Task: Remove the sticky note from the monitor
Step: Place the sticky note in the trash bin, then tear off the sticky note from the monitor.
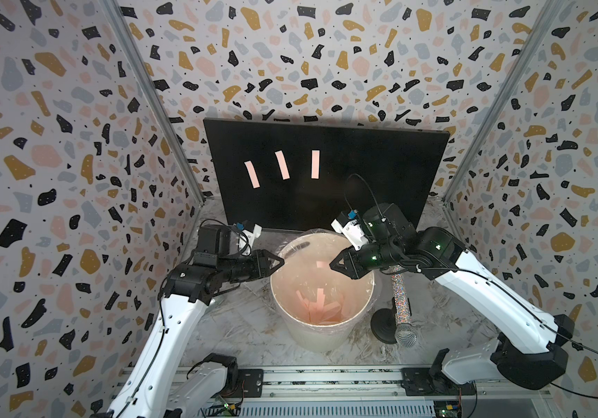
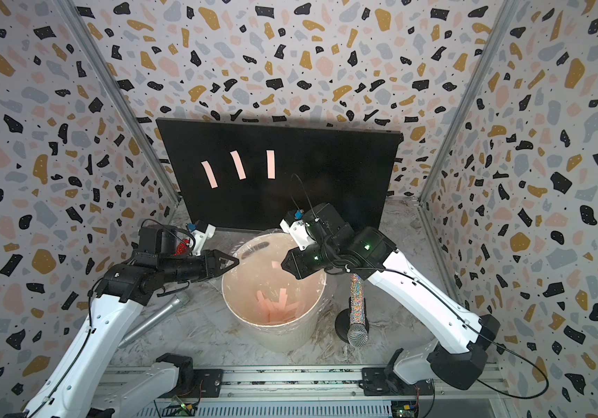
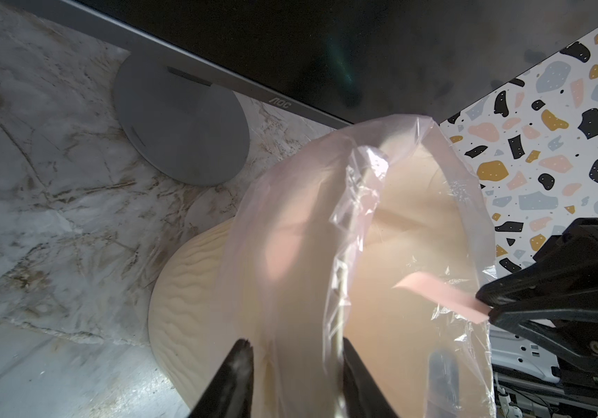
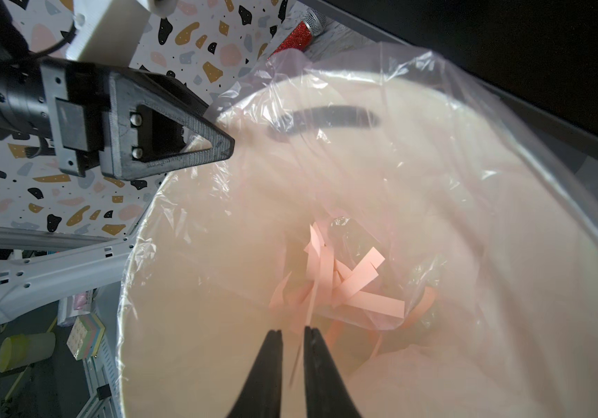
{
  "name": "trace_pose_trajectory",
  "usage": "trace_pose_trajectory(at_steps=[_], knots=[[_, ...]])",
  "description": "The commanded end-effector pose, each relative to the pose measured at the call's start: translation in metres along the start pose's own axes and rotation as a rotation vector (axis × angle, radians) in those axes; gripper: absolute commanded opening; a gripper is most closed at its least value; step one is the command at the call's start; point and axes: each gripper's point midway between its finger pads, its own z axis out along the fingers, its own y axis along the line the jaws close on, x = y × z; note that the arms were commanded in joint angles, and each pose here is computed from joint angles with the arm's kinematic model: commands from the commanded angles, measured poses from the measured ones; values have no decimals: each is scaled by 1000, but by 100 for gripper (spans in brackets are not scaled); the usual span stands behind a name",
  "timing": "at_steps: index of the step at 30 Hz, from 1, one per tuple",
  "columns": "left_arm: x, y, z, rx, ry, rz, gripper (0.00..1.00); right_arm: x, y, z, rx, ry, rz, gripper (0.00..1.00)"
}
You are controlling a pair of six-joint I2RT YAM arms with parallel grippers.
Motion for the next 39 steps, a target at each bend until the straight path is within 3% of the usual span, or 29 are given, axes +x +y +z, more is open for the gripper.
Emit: trace_pose_trajectory(at_steps=[1,12,24,33,39], knots=[[-9,-9,-7,4,-31,35,40,7,-7,0,40,17,-8,23],[-17,-16,-12,4,-61,58,51,4,-10,-7,77,5,-25,37],[-37,-31,-28,-11,-134,102,70,-10,-12,-39,152,-64,-89,64],[-57,-40,-50,-49,-257,145,77,-17,-10,-60,162,-121,-126,72],[-73,-38,-67,-104,-350,152,85,-17,-23,-80,245,-144,-145,75]])
